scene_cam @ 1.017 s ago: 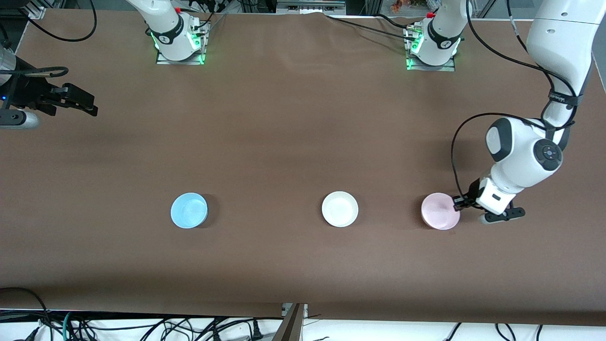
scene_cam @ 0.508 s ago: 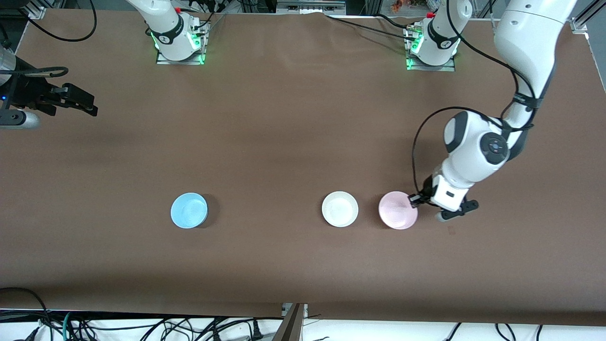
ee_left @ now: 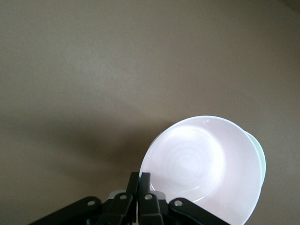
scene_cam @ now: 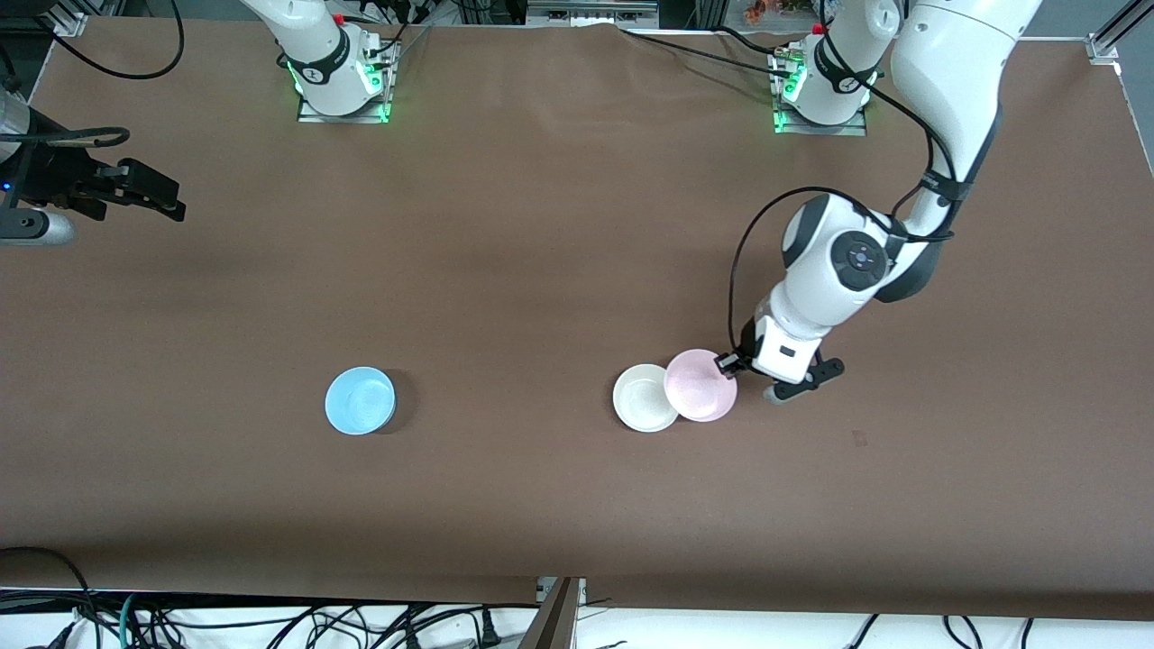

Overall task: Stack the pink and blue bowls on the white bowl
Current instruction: 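Carry the pink bowl with the left gripper over the white bowl, then lower the pink bowl into the white bowl and open the left gripper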

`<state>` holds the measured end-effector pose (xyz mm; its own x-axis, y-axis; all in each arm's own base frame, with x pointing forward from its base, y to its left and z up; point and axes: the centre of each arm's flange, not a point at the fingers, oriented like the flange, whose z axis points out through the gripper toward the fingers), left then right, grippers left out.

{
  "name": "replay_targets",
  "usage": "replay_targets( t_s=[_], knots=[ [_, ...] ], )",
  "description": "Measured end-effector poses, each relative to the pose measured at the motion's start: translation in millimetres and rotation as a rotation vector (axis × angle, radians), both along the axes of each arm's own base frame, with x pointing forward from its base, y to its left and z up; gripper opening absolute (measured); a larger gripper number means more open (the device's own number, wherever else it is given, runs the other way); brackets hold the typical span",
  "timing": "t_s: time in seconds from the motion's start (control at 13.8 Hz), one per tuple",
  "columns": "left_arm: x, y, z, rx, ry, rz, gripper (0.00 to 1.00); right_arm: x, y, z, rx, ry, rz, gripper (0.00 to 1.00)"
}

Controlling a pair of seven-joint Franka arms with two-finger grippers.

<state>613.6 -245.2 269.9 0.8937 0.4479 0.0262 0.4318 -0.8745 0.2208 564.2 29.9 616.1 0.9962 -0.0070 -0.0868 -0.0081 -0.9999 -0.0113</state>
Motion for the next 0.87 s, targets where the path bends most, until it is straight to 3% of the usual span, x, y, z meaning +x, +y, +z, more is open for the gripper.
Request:
replay_targets(
  t_s=[0.44, 0.87],
  knots=[
    [-9.3, -38.9, -4.0, 0.024, -0.005, 0.044, 0.03, 0.1, -0.4, 0.0, -0.001, 0.000, 0.000, 1.00],
    [-0.5, -61.5, 0.1, -0.005, -0.016, 0.093, 0.03, 0.1, -0.5, 0.0, -0.002, -0.001, -0.001, 1.00]
  ],
)
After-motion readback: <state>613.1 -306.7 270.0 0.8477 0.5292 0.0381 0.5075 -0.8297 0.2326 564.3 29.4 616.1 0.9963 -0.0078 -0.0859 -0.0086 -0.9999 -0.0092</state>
